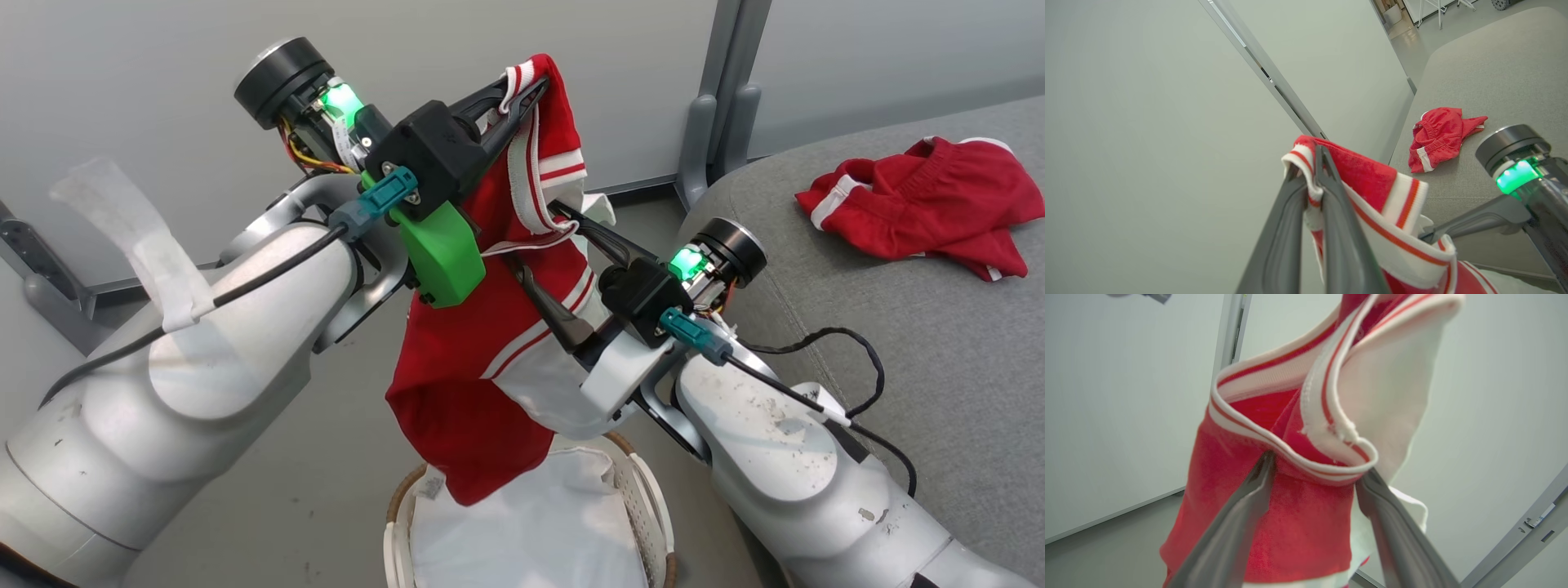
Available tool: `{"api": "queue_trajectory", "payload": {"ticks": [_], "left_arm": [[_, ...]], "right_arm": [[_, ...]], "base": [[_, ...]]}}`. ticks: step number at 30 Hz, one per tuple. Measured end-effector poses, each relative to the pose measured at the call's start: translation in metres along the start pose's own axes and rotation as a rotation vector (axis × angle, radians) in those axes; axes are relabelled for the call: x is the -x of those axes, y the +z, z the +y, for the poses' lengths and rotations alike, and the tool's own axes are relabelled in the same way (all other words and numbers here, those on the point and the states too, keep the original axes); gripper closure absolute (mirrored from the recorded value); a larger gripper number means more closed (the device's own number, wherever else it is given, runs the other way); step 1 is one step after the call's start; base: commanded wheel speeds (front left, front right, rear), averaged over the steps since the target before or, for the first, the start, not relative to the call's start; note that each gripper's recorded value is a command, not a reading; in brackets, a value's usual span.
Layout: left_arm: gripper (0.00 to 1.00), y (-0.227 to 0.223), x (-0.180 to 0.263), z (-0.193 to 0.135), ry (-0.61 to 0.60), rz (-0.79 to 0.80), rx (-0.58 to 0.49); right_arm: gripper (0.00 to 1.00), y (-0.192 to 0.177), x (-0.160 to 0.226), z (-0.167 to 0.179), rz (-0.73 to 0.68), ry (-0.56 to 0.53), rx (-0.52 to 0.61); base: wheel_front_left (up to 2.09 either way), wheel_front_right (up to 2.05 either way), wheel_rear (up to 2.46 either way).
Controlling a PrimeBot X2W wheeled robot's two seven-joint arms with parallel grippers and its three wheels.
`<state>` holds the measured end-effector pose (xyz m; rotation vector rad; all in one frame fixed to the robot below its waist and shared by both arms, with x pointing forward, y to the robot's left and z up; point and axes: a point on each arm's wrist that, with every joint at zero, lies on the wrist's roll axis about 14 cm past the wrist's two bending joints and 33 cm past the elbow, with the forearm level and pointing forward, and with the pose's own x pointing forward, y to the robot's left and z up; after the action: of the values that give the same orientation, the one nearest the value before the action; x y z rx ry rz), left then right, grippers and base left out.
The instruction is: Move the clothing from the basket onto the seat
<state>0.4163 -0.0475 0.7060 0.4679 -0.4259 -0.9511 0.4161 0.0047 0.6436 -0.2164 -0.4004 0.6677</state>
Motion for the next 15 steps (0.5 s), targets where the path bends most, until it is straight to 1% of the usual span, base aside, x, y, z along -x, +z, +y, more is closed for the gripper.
{"api": "queue_trajectory", "payload": {"ticks": [1,10,15], "left_arm": [[1.00,0.000,0.000,-0.001,-0.001,0.000,0.003],[1.00,-0.010,0.003,0.004,0.018,0.017,0.031],[1.00,-0.028,0.009,0.005,0.043,0.043,0.090]], "right_arm": [[1.00,0.000,-0.001,-0.001,0.000,0.000,-0.002],[1.00,-0.006,-0.003,-0.001,0.016,0.002,-0.018],[1.00,-0.004,-0.003,-0.013,0.008,-0.033,-0.023]], "base": [[0.00,0.00,0.00],[0.00,0.00,0.00],[0.00,0.00,0.00]]}}
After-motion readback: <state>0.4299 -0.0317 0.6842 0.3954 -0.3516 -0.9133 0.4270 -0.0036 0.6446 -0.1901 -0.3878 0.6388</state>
